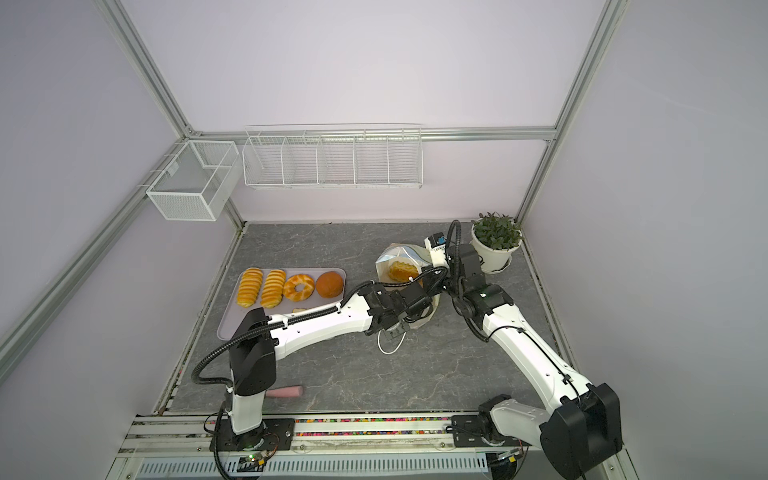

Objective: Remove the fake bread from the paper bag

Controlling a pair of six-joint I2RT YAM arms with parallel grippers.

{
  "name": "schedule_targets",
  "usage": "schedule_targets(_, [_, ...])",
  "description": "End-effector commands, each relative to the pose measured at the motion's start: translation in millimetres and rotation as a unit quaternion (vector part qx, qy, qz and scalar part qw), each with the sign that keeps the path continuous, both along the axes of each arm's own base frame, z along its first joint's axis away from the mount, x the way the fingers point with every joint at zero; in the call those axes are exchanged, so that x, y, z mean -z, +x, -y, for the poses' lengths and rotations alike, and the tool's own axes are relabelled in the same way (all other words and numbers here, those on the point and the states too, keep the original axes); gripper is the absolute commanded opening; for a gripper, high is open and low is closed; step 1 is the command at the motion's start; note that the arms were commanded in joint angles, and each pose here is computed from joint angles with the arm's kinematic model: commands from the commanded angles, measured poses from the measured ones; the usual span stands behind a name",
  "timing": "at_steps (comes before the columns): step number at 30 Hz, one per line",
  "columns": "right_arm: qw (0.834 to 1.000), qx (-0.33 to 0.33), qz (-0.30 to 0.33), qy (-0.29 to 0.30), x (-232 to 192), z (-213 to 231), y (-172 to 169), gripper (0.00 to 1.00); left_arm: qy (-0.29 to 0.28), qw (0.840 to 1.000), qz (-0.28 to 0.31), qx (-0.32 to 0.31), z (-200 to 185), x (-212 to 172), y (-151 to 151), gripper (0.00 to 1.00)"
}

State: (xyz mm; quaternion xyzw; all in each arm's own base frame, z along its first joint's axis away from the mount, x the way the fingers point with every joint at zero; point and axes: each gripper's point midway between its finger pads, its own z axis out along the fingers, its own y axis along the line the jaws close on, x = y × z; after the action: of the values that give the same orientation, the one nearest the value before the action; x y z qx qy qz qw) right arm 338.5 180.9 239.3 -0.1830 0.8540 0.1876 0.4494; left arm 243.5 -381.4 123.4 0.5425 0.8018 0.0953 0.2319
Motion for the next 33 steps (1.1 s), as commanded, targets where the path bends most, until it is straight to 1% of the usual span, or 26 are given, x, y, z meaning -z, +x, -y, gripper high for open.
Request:
schedule_targets(1, [0.992,-0.112,-0.026,0.058,-7.6,-47.6,-38.3,0.07,-0.003,0.999,-0.031,-0.026,2.5,34.5,16.5,0.29])
schedule_targets(5, [0.993,-0.106,-0.025,0.047,-3.2,-44.1,-37.6,0.07,-0.016,0.999,-0.027,-0.028,-1.0,27.9,14.4,0.14])
schedule_targets(7, [0.994,-0.102,-0.022,0.042,-1.3,-42.0,-37.4,0.07,-0.018,0.999,-0.026,-0.031,-5.6,24.8,12.5,0.09])
schedule_targets(10, [0.994,-0.098,-0.016,0.034,1.5,-38.6,-37.5,0.07,-0.019,0.999,-0.024,-0.040,-15.8,20.3,8.6,0.06])
schedule_targets(12, [0.995,-0.098,-0.014,0.029,3.2,-37.0,-38.3,0.07,-0.024,0.998,-0.023,-0.046,-22.4,17.1,4.6,0.06])
schedule_targets(16, [0.995,-0.101,-0.003,0.020,2.4,-33.9,-41.5,0.07,-0.050,0.997,-0.021,-0.054,-31.9,9.8,-6.2,0.06])
schedule_targets(20, [0.993,-0.116,0.012,0.018,-0.5,-33.9,-47.6,0.07,-0.084,0.994,-0.016,-0.062,-34.2,0.6,-13.8,0.09])
schedule_targets(25, [0.992,-0.125,0.020,0.014,-2.4,-30.0,-56.7,0.07,-0.116,0.991,-0.007,-0.070,-33.6,-8.7,-15.8,0.19])
schedule_targets(30, [0.990,-0.131,0.039,0.022,-14.0,-27.4,-65.6,0.07,-0.118,0.990,-0.004,-0.078,-32.7,-10.5,-13.8,0.28])
schedule_targets(31, [0.991,-0.131,0.029,0.018,-3.0,-25.7,-69.1,0.07,-0.118,0.990,-0.006,-0.078,-31.7,-10.3,-14.2,0.30])
schedule_targets(33, [0.990,-0.134,0.031,0.019,-3.9,-25.0,-71.9,0.07,-0.118,0.990,-0.005,-0.072,-29.2,-10.5,-15.4,0.35])
